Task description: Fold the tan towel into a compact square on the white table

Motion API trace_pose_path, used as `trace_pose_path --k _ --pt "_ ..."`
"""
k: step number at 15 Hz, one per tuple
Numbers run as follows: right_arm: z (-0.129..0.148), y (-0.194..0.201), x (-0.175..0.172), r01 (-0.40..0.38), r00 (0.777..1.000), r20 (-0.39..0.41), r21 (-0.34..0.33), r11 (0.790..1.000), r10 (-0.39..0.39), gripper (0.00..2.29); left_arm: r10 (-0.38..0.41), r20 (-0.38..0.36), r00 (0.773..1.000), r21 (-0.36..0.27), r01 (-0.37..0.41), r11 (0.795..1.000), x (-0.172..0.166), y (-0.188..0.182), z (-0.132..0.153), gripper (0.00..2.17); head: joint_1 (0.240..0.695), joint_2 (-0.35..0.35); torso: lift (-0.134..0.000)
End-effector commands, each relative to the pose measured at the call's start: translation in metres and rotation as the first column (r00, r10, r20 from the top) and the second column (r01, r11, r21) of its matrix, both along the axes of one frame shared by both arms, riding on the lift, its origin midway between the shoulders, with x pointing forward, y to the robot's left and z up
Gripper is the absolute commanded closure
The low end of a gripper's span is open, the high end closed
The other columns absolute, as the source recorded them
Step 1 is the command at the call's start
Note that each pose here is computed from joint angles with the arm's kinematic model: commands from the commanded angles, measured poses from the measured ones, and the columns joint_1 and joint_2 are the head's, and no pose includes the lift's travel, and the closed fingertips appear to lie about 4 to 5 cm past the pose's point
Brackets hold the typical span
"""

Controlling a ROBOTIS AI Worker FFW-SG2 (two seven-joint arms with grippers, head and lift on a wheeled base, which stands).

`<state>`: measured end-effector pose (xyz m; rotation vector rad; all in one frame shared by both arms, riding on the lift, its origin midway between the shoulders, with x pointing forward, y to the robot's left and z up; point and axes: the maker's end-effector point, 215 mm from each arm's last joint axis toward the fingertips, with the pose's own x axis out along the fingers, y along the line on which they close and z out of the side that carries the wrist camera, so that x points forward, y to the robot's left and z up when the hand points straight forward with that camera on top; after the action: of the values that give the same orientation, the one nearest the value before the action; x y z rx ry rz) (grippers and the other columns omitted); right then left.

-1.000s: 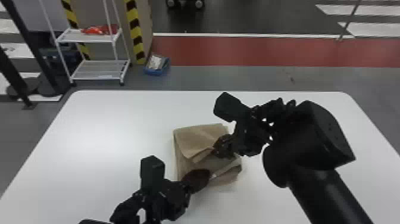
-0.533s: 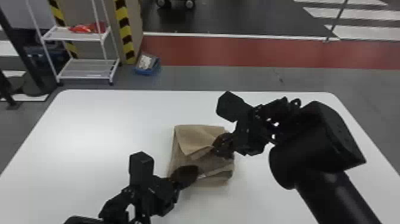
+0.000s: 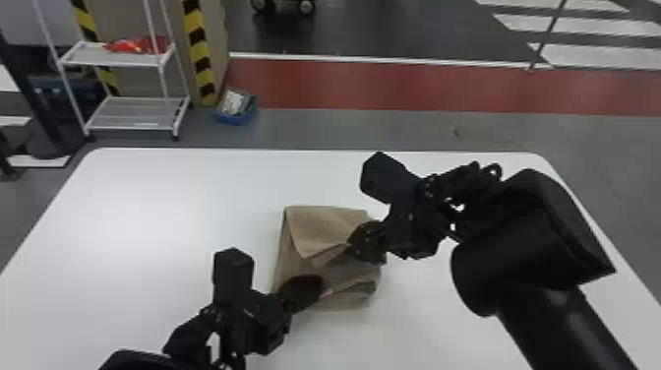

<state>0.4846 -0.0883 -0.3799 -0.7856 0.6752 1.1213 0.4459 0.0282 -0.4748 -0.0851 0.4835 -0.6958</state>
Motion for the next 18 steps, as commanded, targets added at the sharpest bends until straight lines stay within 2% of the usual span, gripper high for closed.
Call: trace_pose_path --k 1,3,12,18 --pt "0.004 0.005 -0.003 -0.014 1.0 0.002 0.012 1.0 0.014 1.09 0.0 -0.007 1.0 0.002 0.0 1.0 0.001 -0.001 -0.001 1.89 0.695 -0.073 -0.123" --pt "0.007 0.008 -0.004 -0.014 1.0 0.0 0.024 1.0 0.014 1.09 -0.002 -0.021 1.0 0.011 0.002 1.0 -0.001 -0.001 -0.005 1.89 0.695 -0.069 -0.123" --pt "-0.018 0.022 -0.03 -0.048 0.998 -0.05 -0.008 0.999 0.047 1.09 -0.008 -0.019 1.0 0.009 0.008 1.0 0.002 -0.004 -0.003 1.89 0.695 -0.054 -0.123" --pt "-0.011 0.022 -0.029 -0.04 0.998 -0.04 -0.002 0.999 0.04 1.09 -0.002 -0.023 1.0 0.011 0.003 1.0 0.006 -0.001 -0.007 1.89 0.695 -0.049 -0.123"
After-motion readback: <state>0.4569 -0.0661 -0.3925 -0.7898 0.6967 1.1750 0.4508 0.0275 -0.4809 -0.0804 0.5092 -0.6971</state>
